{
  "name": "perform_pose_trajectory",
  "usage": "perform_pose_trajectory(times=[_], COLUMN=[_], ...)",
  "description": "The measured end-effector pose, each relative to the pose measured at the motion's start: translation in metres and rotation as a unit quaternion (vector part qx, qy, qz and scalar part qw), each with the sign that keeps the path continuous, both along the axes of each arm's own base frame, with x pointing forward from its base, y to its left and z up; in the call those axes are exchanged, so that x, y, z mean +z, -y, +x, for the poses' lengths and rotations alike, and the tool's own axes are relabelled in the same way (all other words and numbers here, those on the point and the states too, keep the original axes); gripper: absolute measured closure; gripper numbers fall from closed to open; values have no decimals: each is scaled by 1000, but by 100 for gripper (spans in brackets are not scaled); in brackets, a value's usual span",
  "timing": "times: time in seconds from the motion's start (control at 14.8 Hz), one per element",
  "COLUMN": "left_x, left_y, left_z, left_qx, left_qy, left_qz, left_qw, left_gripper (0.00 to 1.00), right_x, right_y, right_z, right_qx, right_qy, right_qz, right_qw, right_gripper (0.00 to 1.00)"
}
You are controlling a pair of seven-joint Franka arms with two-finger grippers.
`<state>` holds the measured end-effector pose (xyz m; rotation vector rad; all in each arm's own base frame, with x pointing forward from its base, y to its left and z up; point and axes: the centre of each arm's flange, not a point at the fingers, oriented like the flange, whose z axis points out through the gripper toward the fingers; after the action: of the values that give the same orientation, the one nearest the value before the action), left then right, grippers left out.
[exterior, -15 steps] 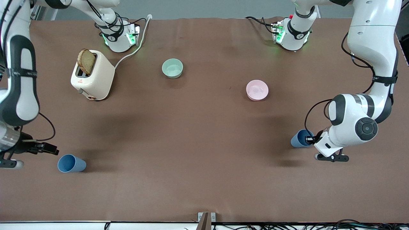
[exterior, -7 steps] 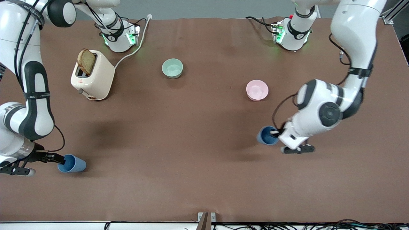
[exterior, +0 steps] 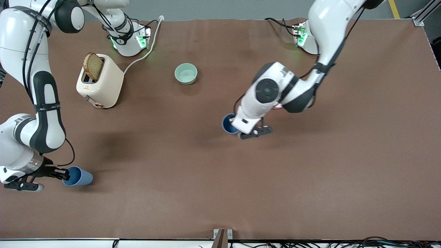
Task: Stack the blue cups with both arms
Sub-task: 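Set the cup mid-table with the left gripper while the right gripper lifts another, then raise the right gripper's cup over the other while the left gripper retracts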
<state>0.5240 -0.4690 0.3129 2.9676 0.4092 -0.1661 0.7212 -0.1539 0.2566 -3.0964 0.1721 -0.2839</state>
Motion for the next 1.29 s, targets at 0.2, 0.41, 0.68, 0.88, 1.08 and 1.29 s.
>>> perform_pose_trajectory(times=[0.2,0.41,0.68,0.88,1.08,1.29], left_x=[-32,-51,-47,-37,15,110], left_y=[45,57,58,59,38,-40], left_z=[-20,-24,-21,-15,19,77], left_qx=[26,33,34,33,55,94], left_qy=[16,19,23,35,68,86], left_qz=[-10,-18,-22,-26,-37,-14], left_qw=[999,999,999,999,995,992], left_gripper=[95,95,69,52,23,0], right_x=[2,26,145,225,261,270], right_y=[-7,-15,-47,-111,-199,-311], right_z=[2,2,-10,-32,-58,-96], right_qx=[-1,6,-21,-48,-74,-93], right_qy=[2,-18,-26,-35,-49,-73], right_qz=[8,24,67,98,95,104], right_qw=[1000,1000,997,993,992,988], right_gripper=[94,94,94,94,94,94])
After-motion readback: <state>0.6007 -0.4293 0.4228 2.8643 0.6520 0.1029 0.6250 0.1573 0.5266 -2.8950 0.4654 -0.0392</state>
